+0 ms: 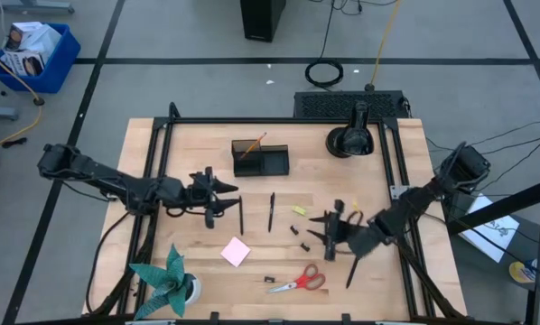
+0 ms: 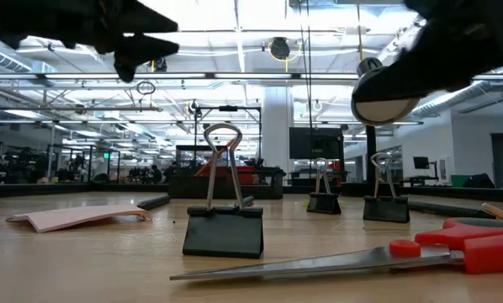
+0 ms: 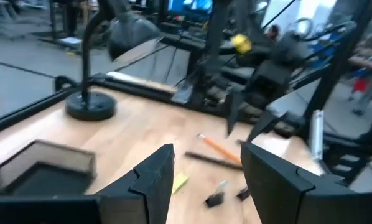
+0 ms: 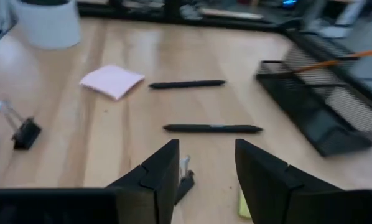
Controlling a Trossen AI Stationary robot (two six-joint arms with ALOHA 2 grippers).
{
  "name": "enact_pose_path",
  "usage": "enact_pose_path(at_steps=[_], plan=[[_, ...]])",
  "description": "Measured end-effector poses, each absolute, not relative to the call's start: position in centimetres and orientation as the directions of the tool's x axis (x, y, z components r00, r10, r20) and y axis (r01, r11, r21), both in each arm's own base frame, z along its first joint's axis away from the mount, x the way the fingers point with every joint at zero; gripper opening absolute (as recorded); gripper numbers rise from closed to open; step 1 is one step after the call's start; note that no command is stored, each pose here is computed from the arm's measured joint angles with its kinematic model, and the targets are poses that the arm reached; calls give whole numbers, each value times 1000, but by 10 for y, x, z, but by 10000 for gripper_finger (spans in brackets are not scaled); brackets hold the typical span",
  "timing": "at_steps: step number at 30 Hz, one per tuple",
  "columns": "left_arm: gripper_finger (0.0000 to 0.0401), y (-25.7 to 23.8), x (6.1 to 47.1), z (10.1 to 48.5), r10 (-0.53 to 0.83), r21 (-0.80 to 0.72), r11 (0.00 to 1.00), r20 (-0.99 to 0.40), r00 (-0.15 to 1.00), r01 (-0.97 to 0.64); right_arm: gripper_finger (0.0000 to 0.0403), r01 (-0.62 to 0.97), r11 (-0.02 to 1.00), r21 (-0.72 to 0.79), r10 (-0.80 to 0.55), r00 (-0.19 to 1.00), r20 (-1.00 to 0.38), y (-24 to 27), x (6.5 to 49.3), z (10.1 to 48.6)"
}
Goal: Pick and place office supplies into organizer
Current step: Put the black binder clip into the black desk organizer
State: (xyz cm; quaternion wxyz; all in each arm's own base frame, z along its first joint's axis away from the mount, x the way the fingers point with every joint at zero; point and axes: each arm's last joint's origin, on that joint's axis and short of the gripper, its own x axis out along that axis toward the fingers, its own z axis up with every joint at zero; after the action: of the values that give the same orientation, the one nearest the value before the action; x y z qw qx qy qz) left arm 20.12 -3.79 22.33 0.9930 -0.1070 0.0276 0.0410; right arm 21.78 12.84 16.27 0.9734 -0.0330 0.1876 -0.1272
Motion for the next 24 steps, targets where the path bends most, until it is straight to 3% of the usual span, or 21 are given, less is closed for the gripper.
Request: enact_pose_path(at_steps=[18,24], plan=[[191,-45,193,226,63,-158,985,-12,998,-64,144,229,971,67,-185,901,-393,168,219,113],[191,-45,193,225,64,-157,985,-20,998,-66,148,217,975,45,-181,900,-397,182,229,109]])
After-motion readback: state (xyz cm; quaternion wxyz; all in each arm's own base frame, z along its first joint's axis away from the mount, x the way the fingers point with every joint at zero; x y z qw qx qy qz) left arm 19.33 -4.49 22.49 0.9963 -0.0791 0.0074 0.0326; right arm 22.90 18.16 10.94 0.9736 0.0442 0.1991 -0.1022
